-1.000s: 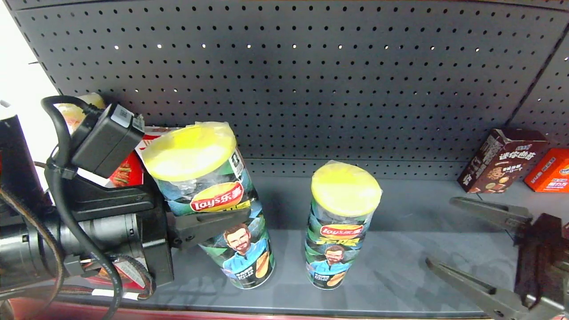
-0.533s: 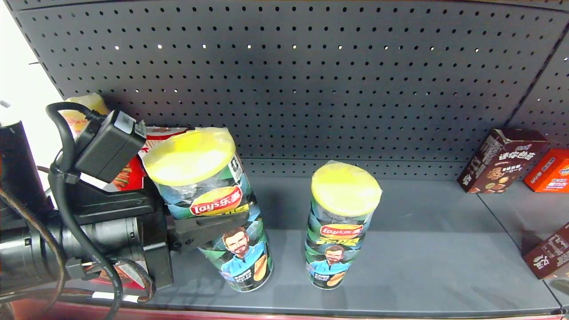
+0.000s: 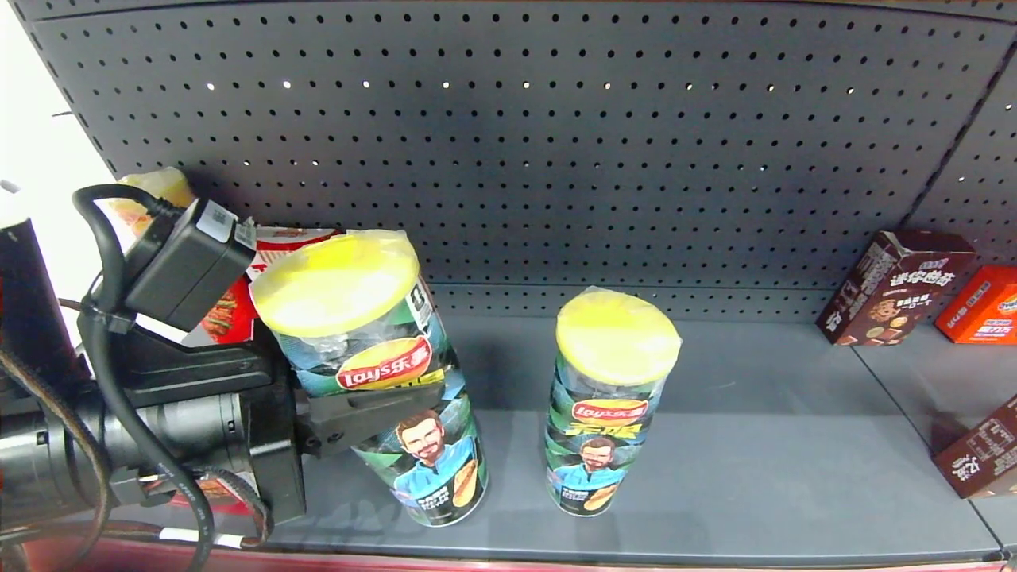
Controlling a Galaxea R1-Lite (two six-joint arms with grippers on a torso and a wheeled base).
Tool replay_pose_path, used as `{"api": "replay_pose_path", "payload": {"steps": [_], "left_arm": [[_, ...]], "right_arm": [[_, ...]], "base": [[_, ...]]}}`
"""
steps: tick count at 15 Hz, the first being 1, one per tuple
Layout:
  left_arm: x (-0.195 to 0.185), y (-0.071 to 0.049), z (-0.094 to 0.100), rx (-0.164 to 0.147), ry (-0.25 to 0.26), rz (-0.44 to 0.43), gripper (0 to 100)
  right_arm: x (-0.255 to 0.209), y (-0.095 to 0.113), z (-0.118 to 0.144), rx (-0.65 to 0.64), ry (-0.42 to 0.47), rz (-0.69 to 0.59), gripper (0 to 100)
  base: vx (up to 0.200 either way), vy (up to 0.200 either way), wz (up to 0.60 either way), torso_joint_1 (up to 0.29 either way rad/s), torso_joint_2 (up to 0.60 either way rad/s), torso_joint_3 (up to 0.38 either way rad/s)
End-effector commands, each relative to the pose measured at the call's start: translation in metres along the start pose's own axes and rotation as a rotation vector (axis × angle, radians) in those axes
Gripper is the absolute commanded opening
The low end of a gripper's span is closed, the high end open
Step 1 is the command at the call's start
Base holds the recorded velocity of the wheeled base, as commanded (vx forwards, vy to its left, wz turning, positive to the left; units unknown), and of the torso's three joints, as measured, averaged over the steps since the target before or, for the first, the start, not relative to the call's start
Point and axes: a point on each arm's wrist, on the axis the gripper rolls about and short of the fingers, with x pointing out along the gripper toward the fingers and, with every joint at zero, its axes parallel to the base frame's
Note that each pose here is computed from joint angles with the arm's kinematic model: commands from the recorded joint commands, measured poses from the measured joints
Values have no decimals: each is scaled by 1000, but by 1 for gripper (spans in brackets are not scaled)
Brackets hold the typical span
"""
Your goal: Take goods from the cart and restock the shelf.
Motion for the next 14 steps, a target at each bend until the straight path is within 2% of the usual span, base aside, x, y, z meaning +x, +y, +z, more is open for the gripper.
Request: {"api": "replay_pose_path", "payload": {"steps": [1,6,7,8,9,10,12,13,14], "left_arm": [[-1,-1,1,3,-5,-1,0],[-5,-3,4,11,-18,0,0],[-5,-3,4,11,-19,-2,0],[-5,-3,3,10,-17,-2,0],[-5,-3,4,10,-17,-4,0],[-5,-3,4,11,-19,-3,0],[-5,-3,4,12,-20,-3,0],[-5,-3,5,13,-23,-3,0],[-6,-3,5,15,-25,0,0]], "right_arm": [[-2,0,-4,-29,-32,-45,100],[-1,0,-3,-33,-79,-60,100],[-1,-1,-4,-4,-75,-101,100],[-1,0,-3,-25,-80,-44,100],[-1,3,-3,-68,-94,107,100],[-1,5,-4,-71,-100,168,100],[-1,3,-4,-32,-74,103,100],[-1,0,-9,62,-20,-74,100],[-1,-1,-9,94,-15,-92,100]], "base": [[0,0,0,0,0,0],[0,0,0,0,0,0],[0,0,0,0,0,0],[0,0,0,0,0,0],[0,0,0,0,0,0],[0,0,0,0,0,0],[0,0,0,0,0,0],[0,0,0,0,0,0],[0,0,0,0,0,0]]}}
